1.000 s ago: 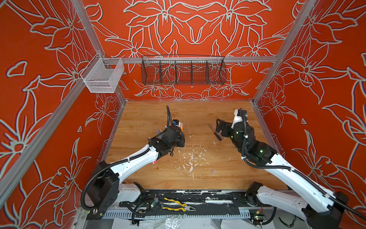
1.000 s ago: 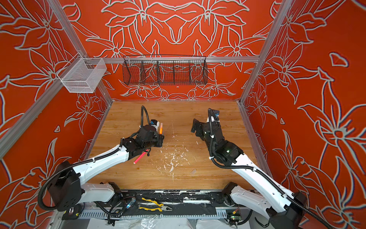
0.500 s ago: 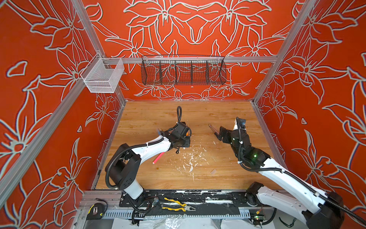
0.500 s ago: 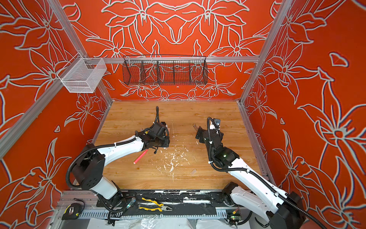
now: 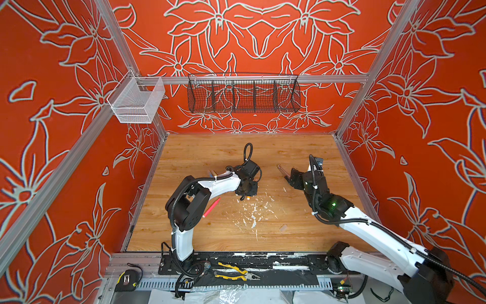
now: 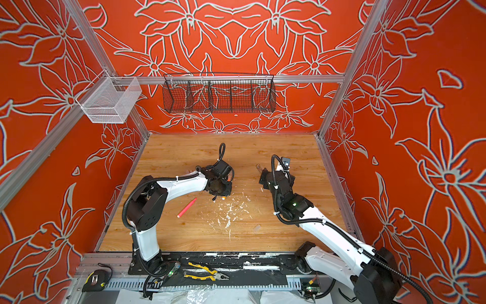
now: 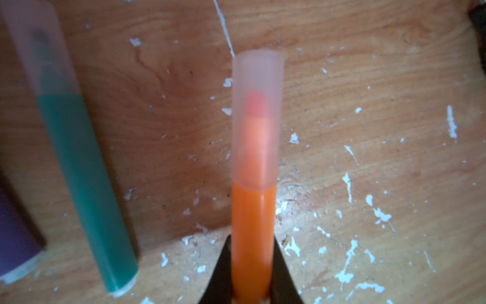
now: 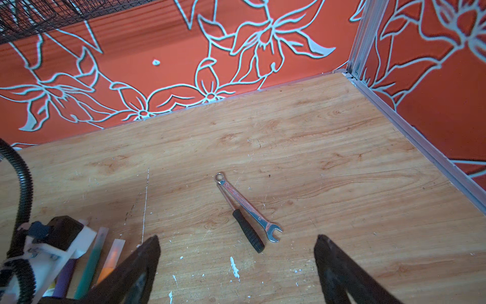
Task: Insert the pens into the pen caps
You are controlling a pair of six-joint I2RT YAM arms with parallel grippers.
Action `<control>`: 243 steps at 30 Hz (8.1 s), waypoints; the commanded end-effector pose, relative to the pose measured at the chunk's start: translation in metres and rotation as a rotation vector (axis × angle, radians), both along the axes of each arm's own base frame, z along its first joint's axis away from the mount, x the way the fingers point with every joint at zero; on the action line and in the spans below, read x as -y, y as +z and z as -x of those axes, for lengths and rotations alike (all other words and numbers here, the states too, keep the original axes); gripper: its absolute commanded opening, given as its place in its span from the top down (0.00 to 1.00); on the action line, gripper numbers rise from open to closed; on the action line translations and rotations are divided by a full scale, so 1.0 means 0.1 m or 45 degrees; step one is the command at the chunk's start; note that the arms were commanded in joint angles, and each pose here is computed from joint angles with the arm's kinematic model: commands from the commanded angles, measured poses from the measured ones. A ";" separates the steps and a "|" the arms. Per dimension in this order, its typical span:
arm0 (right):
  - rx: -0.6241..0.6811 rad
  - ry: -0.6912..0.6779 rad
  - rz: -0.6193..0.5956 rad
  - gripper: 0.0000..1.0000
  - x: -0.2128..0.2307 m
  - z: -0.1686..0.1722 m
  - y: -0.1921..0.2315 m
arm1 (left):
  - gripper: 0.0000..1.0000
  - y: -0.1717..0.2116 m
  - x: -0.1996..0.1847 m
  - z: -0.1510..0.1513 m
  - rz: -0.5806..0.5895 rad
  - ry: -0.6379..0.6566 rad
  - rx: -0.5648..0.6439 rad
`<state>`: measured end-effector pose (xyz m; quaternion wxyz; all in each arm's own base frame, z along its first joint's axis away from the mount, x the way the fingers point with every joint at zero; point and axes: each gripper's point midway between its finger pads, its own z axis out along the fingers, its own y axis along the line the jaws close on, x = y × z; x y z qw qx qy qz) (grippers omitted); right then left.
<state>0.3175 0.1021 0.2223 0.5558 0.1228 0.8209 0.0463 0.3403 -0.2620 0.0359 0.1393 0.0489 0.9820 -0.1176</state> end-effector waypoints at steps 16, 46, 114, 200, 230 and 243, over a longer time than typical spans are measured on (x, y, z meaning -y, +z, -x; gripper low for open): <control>0.017 0.007 -0.030 0.09 0.00 0.01 0.09 | 0.75 -0.01 -0.18 -0.11 -0.202 -0.046 0.030; -0.033 0.119 -0.160 0.08 -0.18 0.08 0.09 | 0.32 0.38 -1.74 0.51 -0.162 0.401 0.101; -0.003 0.080 -0.144 0.10 -0.07 0.11 0.16 | 0.94 -0.21 -1.58 1.22 -0.257 0.425 -0.249; -0.049 0.658 -0.976 1.00 -2.00 0.51 0.38 | 0.79 1.87 0.36 0.97 0.436 -0.622 0.865; -0.050 0.625 -0.931 0.42 -1.89 0.65 0.27 | 1.00 1.85 0.24 0.88 0.415 -0.521 0.894; -0.423 0.442 -0.375 0.35 -1.05 1.13 -0.56 | 1.00 1.47 -0.39 0.35 0.321 -0.078 0.765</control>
